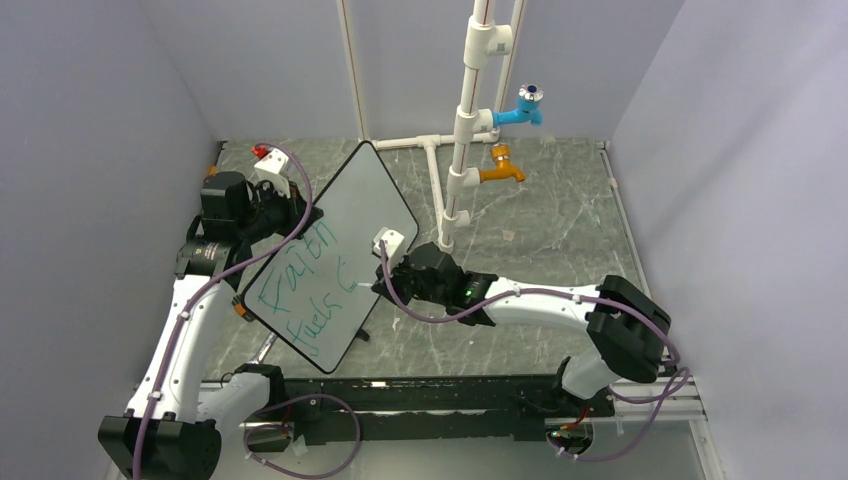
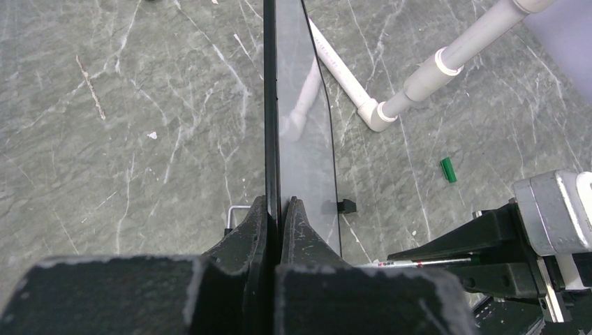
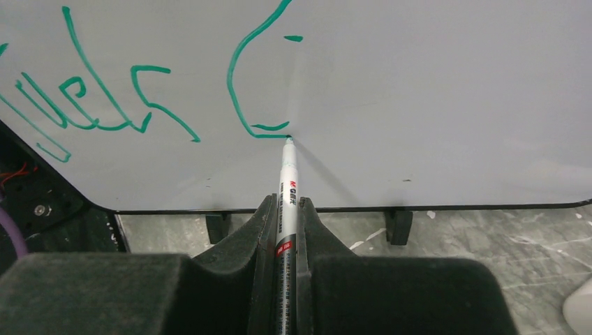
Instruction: Write a sentence on the whiteboard
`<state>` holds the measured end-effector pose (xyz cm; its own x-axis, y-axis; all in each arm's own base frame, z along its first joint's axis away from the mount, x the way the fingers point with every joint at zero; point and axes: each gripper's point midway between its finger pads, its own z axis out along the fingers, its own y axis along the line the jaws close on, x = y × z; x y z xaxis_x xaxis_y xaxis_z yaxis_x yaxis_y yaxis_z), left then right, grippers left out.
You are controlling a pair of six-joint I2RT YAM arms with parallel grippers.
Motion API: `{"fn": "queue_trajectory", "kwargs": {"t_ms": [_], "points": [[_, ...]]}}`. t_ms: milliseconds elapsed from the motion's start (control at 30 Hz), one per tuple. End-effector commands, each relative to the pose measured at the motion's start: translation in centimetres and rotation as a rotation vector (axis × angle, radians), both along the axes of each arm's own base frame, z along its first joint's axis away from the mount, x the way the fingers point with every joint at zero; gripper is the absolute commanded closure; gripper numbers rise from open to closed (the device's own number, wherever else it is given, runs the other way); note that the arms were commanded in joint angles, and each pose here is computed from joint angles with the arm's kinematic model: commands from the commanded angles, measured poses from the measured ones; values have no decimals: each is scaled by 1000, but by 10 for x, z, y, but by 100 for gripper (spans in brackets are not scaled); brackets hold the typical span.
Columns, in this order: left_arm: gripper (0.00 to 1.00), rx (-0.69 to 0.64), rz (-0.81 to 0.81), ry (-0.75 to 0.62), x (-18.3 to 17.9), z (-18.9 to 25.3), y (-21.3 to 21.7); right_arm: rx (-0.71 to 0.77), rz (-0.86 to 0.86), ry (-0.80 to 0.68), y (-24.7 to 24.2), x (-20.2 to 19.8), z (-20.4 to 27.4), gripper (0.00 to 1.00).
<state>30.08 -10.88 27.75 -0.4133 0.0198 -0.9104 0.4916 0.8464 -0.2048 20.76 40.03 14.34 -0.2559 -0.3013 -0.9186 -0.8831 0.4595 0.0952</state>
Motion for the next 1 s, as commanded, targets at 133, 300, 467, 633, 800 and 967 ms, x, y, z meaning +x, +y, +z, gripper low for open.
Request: {"fn": "queue_trajectory", "kwargs": {"t_ms": [133,300,467,633,800,967], "points": [[100,132,-14,72,-1,-38,11,89,-35,-93,-2,11,57,100],[100,142,-11,118,0,-45,12,152,-24,-79,-4,3,72,100],[100,142,-5,110,-2,-44,13,171,-50,-72,2,10,77,100],[100,146,-3,109,-1,-44,14,188,-82,-58,10,21,82,100],[100,147,1,100,-2,-43,14,184,-95,-55,16,30,80,100],[100,149,3,99,-2,-43,15,166,-83,-42,22,32,72,100]]}}
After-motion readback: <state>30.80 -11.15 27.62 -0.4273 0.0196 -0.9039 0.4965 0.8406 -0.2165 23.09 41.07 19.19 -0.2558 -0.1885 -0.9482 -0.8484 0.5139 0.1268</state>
